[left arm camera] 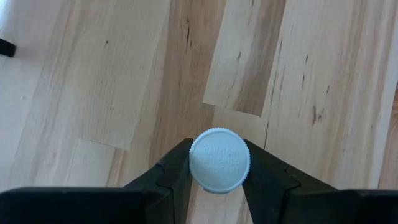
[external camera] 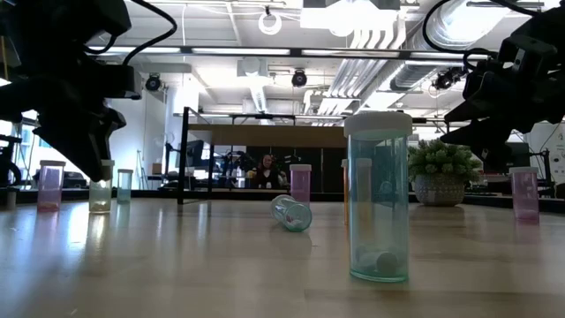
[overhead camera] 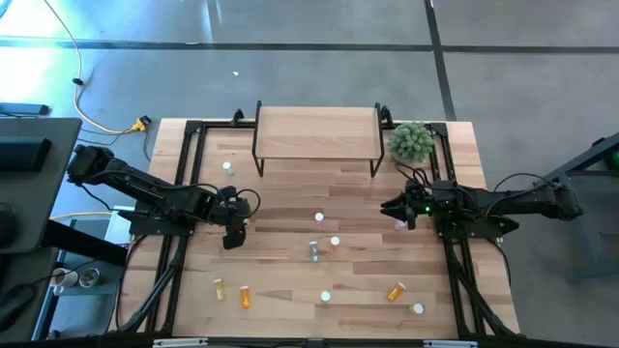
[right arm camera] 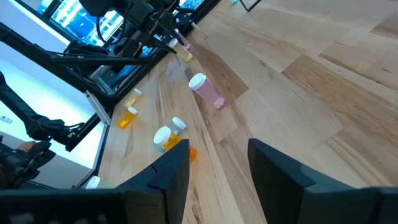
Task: Pick and place medicine bottles onto shelf by color
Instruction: Put the top left yellow pill bottle on the shelf
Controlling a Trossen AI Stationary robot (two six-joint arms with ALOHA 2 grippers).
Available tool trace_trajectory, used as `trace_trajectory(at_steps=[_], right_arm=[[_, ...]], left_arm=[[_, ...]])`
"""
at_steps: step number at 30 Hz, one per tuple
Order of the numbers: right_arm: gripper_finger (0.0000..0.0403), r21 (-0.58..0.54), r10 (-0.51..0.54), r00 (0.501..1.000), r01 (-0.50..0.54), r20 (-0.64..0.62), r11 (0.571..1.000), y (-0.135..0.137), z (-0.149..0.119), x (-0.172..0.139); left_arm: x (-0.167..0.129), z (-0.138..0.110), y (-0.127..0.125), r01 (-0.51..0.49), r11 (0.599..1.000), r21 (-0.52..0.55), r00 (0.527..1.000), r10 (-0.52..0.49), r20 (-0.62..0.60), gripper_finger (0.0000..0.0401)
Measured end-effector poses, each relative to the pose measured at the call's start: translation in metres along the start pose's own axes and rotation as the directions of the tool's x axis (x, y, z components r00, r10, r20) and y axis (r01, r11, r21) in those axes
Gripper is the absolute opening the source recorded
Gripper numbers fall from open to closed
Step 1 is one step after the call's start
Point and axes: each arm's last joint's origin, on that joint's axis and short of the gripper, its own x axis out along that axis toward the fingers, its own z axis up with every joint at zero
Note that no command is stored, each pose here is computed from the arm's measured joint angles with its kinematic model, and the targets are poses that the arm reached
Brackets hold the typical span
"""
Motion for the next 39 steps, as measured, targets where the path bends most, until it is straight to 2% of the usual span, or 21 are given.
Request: trace_trajectory(at_steps=[8, 17, 22, 27, 33, 39], right_arm=[[0.0154, 0.0, 0.0, 1.0, 0.0, 0.0, 1.0, 0.0, 0.0, 0.0], [0.0154, 0.0, 0.0, 1.0, 0.0, 0.0, 1.0, 0.0, 0.0, 0.0], [0.0154, 0.0, 0.0, 1.0, 0.0, 0.0, 1.0, 0.0, 0.0, 0.0], [0.0154, 0.0, 0.001, 1.0, -0.001, 0.0, 1.0, 0.0, 0.0, 0.0], [0.0154, 0.0, 0.0, 1.0, 0.0, 0.0, 1.0, 0.0, 0.0, 0.0], [0.0154, 0.0, 0.0, 1.0, 0.0, 0.0, 1.0, 0.0, 0.0, 0.0]], left_arm=[[-0.024, 0.033, 0.0, 0.018, 1.0, 0.001, 0.995, -0.018, 0.094, 0.0108], [-0.072, 0.088, 0.029, -0.061, 0.998, 0.015, 0.975, 0.056, 0.216, 0.011], [-0.104, 0.116, 0.059, -0.189, 0.982, 0.001, 0.931, 0.179, 0.317, 0.0109], [-0.14, 0.137, 0.098, -0.329, 0.942, -0.062, 0.86, 0.326, 0.392, 0.0109], [-0.18, 0.157, 0.144, -0.403, 0.886, -0.231, 0.799, 0.463, 0.384, 0.0109], [-0.204, 0.18, 0.185, -0.41, 0.841, -0.354, 0.776, 0.525, 0.348, 0.0109]])
